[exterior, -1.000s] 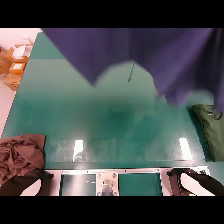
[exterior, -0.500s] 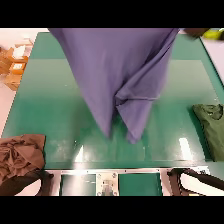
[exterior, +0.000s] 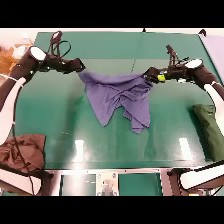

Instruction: Fold the shirts.

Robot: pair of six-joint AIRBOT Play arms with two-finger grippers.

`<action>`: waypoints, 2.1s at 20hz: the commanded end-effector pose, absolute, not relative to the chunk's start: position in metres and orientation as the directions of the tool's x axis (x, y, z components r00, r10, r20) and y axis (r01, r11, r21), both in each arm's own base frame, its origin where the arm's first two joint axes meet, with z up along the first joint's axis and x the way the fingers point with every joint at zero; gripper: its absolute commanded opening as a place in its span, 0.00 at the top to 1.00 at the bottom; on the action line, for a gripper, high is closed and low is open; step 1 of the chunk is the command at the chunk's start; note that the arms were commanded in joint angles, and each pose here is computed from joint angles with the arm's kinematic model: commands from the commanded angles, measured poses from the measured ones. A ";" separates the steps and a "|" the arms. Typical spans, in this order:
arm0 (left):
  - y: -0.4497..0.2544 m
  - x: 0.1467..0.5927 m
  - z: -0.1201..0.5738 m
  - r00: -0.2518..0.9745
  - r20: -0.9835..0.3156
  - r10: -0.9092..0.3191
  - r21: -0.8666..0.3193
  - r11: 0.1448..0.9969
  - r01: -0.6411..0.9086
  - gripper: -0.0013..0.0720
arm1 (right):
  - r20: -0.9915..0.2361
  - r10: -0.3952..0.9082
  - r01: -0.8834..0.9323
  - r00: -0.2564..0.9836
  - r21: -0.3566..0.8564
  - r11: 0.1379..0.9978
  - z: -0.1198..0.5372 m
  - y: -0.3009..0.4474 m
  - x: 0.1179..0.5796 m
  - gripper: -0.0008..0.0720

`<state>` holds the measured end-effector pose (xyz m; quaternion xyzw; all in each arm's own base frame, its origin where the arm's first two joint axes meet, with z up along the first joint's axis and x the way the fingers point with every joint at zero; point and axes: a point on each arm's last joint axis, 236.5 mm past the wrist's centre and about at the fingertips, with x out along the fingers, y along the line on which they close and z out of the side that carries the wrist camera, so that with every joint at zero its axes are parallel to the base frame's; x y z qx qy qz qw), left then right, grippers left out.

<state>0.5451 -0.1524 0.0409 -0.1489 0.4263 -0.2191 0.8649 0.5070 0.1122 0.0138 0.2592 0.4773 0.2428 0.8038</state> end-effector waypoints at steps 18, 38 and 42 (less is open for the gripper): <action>-0.253 0.306 -0.084 0.046 -0.798 -0.601 -0.601 0.799 0.015 0.24 | -0.792 0.607 0.223 0.070 0.605 0.764 -0.093 0.086 0.261 0.34; -0.144 0.383 0.056 0.316 -0.703 -0.637 -0.652 0.755 0.070 0.95 | -0.507 0.805 -0.084 0.309 0.828 0.554 0.059 0.139 0.351 0.96; -0.107 0.391 0.299 0.706 -0.419 -0.571 -0.481 0.799 0.361 0.95 | -0.179 0.756 -0.453 0.629 0.707 0.544 0.310 0.082 0.386 0.96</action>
